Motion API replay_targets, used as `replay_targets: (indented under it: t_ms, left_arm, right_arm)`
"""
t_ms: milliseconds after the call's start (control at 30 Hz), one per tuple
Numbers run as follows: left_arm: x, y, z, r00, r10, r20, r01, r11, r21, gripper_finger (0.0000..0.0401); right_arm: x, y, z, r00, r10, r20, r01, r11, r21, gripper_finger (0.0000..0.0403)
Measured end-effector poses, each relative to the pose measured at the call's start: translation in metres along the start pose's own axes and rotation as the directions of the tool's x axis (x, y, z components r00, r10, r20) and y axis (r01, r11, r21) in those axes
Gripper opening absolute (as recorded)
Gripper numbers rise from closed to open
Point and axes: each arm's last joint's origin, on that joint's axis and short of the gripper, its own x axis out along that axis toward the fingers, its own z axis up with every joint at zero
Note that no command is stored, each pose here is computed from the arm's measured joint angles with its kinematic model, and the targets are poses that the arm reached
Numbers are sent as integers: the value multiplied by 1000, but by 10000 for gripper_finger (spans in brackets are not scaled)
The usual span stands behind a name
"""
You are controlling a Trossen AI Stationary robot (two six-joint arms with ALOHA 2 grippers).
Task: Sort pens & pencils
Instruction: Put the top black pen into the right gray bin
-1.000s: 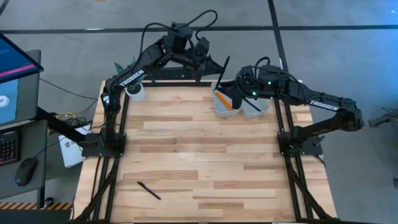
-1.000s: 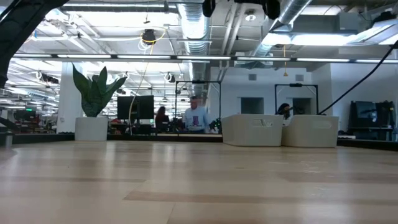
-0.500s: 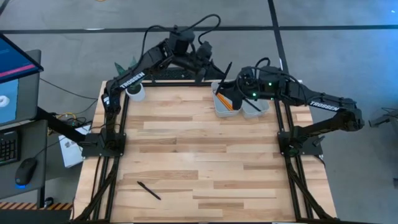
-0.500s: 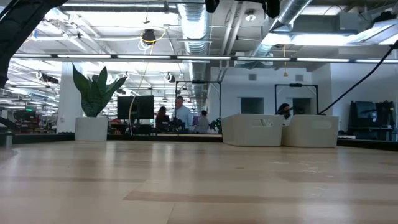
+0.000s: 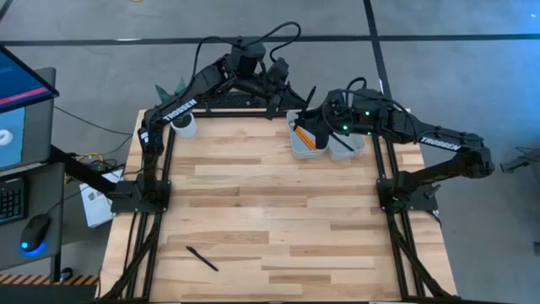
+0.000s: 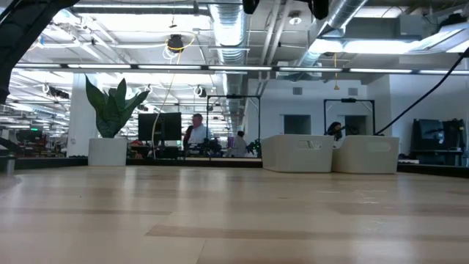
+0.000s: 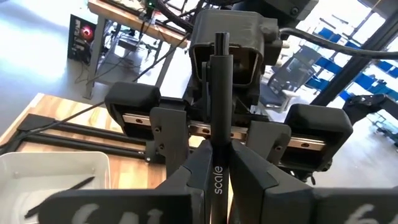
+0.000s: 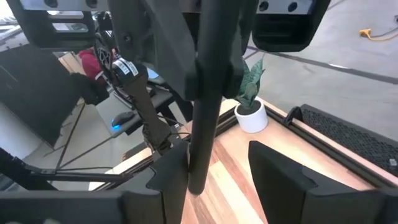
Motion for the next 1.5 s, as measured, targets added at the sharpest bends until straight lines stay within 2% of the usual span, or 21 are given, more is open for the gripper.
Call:
replay_targets:
  t_ms: [600,867,1000,1500]
  left_arm:
    - [2,2,-2,1000,9,-3,-9,1000,9,30]
    - [2,3,-2,1000,15,-3,-15,1000,18,30]
    - [2,4,-1,999,48,6,-48,999,18,33]
    - [2,4,-1,999,47,5,-47,999,14,44]
  right_arm:
    - [-1,1,3,1000,16,26,-15,999,-38,63]
    - [-1,1,3,1000,14,26,-13,999,-44,73]
    - [-1,1,3,1000,12,26,-11,999,-45,65]
    - [-1,1,3,1000,13,25,-12,999,-49,64]
